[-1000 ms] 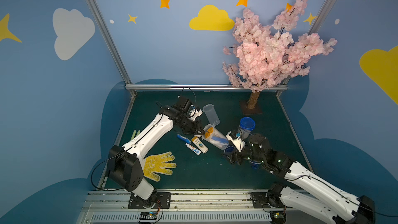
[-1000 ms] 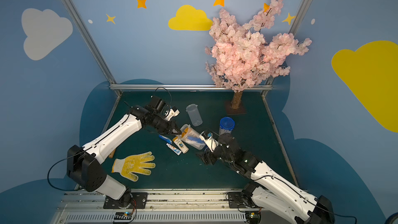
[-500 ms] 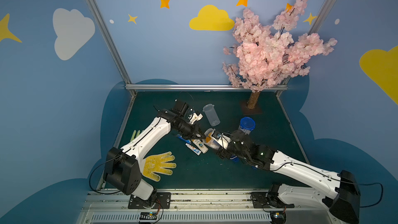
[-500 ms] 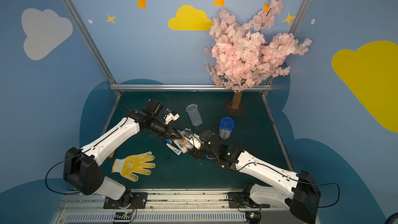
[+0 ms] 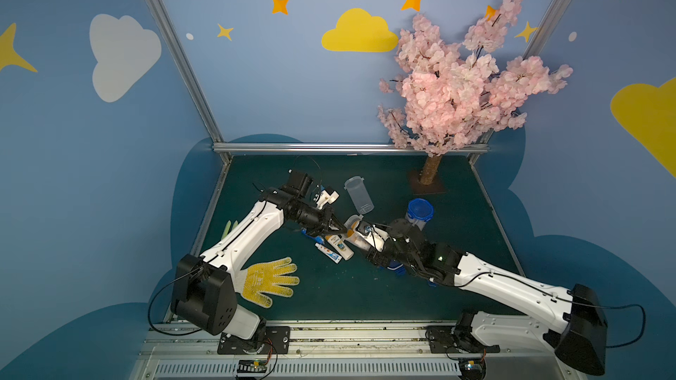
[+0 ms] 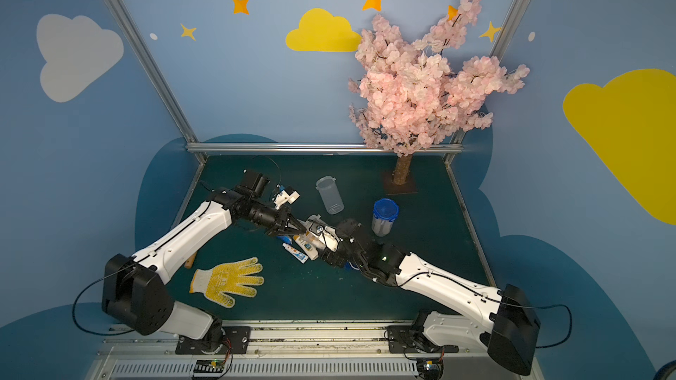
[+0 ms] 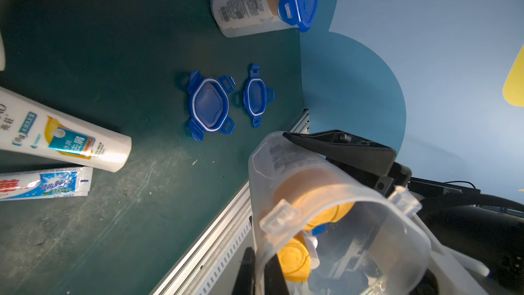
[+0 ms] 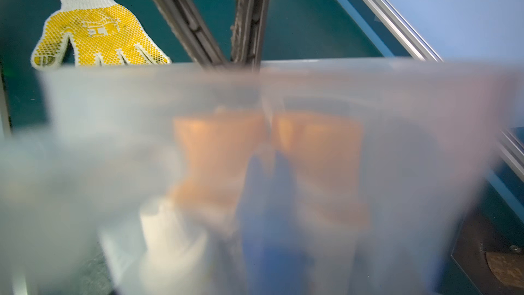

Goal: Take out toiletry kits
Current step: 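Pick up the container from the center of the board, then pour the toiletry kits out of the container.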

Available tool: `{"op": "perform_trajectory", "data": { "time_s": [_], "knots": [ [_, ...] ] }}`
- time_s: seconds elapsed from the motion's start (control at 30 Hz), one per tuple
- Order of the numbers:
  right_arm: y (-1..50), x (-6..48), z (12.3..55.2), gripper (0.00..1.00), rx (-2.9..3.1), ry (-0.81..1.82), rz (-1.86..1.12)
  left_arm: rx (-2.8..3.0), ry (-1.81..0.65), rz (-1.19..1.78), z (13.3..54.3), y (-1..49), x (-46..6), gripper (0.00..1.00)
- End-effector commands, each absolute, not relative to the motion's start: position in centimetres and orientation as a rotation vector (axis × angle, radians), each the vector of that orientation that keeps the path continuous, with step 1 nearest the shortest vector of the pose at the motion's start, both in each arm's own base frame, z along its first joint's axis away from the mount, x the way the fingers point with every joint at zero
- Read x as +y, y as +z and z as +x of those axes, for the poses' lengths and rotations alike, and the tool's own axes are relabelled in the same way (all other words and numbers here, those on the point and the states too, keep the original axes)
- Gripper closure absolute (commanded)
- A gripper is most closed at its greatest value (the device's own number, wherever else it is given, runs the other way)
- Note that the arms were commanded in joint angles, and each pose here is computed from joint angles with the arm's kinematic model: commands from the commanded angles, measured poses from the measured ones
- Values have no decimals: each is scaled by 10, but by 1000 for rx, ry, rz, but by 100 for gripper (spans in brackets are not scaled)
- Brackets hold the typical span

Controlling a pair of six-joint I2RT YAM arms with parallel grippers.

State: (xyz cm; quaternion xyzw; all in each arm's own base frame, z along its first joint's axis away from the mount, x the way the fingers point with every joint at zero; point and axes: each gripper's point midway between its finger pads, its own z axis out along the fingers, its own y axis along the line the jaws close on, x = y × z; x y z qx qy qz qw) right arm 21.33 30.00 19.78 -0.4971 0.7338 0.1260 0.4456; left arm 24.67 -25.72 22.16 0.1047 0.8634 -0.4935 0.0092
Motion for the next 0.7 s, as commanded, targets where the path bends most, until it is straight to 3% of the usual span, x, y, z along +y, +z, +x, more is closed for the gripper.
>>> {"op": "perform_trajectory", "data": {
  "time_s": [0.0,0.07,0.1,0.3,0.67],
  "knots": [
    [216,301,216,58,1873,357,-1148,2667,-1580,382,241,233,-260,56],
    [211,294,214,59,1956,357,-1138,2707,-1457,334,247,224,-251,40],
    [207,289,211,60,2018,364,-1131,2727,-1372,298,252,218,-244,38],
    [172,265,191,64,2394,359,-1102,2737,-1013,56,270,198,-197,35],
    [121,253,158,73,2949,312,-1208,2635,-744,-75,271,207,-148,35]
  ]
}}
